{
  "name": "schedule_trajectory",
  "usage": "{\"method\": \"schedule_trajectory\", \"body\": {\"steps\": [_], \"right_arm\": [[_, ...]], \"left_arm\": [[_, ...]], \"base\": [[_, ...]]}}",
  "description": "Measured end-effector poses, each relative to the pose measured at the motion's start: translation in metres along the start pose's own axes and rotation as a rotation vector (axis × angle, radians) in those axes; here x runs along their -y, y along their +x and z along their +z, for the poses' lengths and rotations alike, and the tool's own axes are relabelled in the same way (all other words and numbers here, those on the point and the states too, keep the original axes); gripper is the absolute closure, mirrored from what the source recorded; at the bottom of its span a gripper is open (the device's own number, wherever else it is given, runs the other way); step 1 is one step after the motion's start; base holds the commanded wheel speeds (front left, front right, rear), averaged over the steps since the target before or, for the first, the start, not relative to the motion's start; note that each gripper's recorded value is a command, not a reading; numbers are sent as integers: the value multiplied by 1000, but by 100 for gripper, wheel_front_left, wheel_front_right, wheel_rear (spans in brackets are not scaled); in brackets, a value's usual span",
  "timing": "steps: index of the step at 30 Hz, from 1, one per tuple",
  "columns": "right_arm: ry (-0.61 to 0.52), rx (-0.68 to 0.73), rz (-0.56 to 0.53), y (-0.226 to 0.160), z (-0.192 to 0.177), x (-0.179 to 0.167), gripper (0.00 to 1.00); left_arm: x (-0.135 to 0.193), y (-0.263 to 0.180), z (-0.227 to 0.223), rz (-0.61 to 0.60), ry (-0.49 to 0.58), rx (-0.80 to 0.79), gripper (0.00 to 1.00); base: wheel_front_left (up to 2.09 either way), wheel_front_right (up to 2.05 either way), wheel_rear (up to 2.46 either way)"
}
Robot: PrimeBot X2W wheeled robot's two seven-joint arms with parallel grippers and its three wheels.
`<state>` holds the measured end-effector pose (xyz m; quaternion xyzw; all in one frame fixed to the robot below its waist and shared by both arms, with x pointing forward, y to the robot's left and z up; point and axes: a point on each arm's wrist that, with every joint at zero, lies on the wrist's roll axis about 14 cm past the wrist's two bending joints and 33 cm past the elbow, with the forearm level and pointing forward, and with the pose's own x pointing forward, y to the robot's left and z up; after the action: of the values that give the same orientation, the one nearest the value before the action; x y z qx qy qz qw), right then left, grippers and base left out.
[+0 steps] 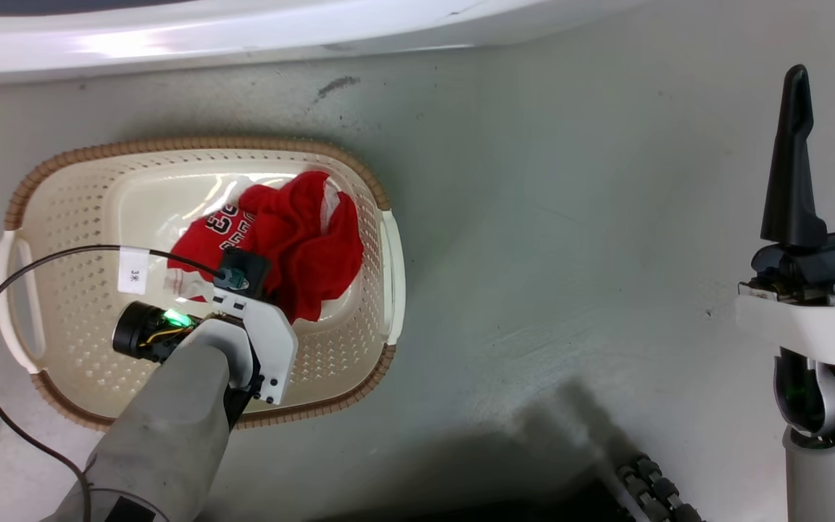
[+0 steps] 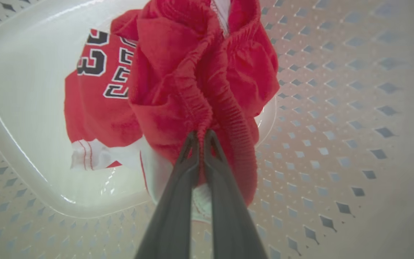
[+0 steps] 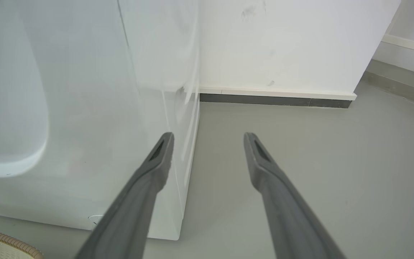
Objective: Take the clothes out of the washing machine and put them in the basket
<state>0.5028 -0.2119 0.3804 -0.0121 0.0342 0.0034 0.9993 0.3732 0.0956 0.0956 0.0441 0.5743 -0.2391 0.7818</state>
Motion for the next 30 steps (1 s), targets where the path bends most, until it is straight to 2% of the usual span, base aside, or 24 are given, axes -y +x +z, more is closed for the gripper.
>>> {"method": "schedule_trajectory", "body": {"steps": [4, 5, 6, 12, 16, 22, 27, 30], "right_arm": [[-2, -17, -5, -1, -7, 2, 0], [-1, -15, -4, 0, -6, 2, 0], [1, -11, -2, 0, -5, 1, 0], [11, 31, 9, 0, 16, -4, 0], [16, 65, 25, -4, 35, -10, 0], [25, 107, 35, -20, 63, -15, 0], [29, 131, 45, -36, 82, -20, 0], [34, 159, 53, -41, 95, -23, 0]], "left_arm": [[-2, 4, -6, 2, 5, -30, 100], [-2, 3, -7, 3, -1, -32, 69], [-1, 2, -7, 4, -7, -34, 0], [10, -16, 2, -3, -57, 38, 0], [15, -36, 11, 4, -51, 112, 0], [13, -69, 17, 48, -110, 199, 0], [14, -96, 36, 61, -123, 300, 0], [8, -115, 62, 81, -115, 406, 0]], "base": [[0, 0, 0], [0, 0, 0], [0, 0, 0], [0, 0, 0], [0, 0, 0], [0, 0, 0], [0, 0, 0], [0, 0, 0]]}}
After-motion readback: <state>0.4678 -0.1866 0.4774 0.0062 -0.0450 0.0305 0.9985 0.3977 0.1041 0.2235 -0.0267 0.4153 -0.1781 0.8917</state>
